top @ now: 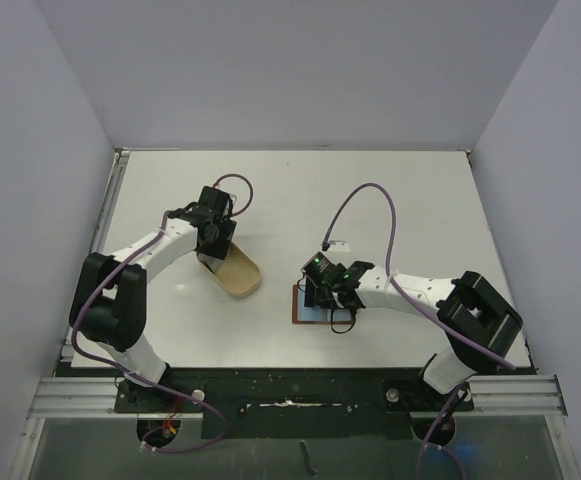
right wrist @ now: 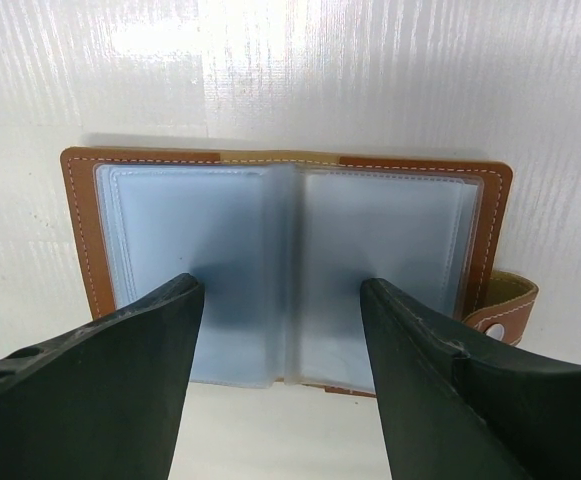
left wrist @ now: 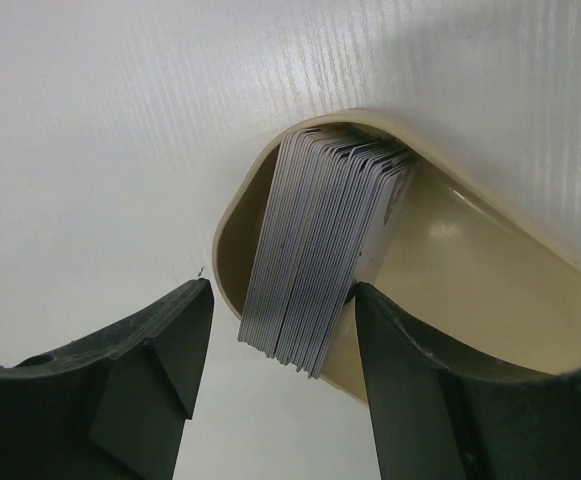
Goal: Put the credit cards into the card holder
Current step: Pick up the credit card from the storage box.
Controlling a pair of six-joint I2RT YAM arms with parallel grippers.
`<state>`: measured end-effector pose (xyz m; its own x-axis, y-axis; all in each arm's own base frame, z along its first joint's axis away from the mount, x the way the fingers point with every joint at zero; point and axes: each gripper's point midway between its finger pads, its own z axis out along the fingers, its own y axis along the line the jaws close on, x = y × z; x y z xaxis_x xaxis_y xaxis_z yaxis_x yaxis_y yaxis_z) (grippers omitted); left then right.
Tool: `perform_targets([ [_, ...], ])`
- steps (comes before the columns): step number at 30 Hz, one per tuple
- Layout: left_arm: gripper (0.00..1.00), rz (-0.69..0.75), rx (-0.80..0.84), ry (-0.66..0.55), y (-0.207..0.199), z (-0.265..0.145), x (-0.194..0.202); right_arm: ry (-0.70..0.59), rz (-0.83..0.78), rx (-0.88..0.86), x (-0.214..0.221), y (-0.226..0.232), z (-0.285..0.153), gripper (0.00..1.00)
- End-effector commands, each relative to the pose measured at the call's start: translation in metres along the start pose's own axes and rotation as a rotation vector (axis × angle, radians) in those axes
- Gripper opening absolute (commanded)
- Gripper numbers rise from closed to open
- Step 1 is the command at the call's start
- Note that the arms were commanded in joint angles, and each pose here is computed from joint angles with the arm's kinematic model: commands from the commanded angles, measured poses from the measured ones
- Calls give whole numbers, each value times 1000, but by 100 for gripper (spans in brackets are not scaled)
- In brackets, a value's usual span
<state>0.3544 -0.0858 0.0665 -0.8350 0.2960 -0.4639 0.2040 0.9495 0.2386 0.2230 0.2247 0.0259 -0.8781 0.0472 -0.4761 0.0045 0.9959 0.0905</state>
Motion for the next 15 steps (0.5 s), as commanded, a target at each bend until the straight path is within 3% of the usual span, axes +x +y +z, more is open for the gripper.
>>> perform_targets([
  [1, 56, -12, -39, -75, 10, -8, -27, -54, 16, -39, -12, 6, -10, 65],
  [15, 32, 14, -35, -80, 5, -11, -29, -58, 22, -41, -11, 4, -11, 65],
])
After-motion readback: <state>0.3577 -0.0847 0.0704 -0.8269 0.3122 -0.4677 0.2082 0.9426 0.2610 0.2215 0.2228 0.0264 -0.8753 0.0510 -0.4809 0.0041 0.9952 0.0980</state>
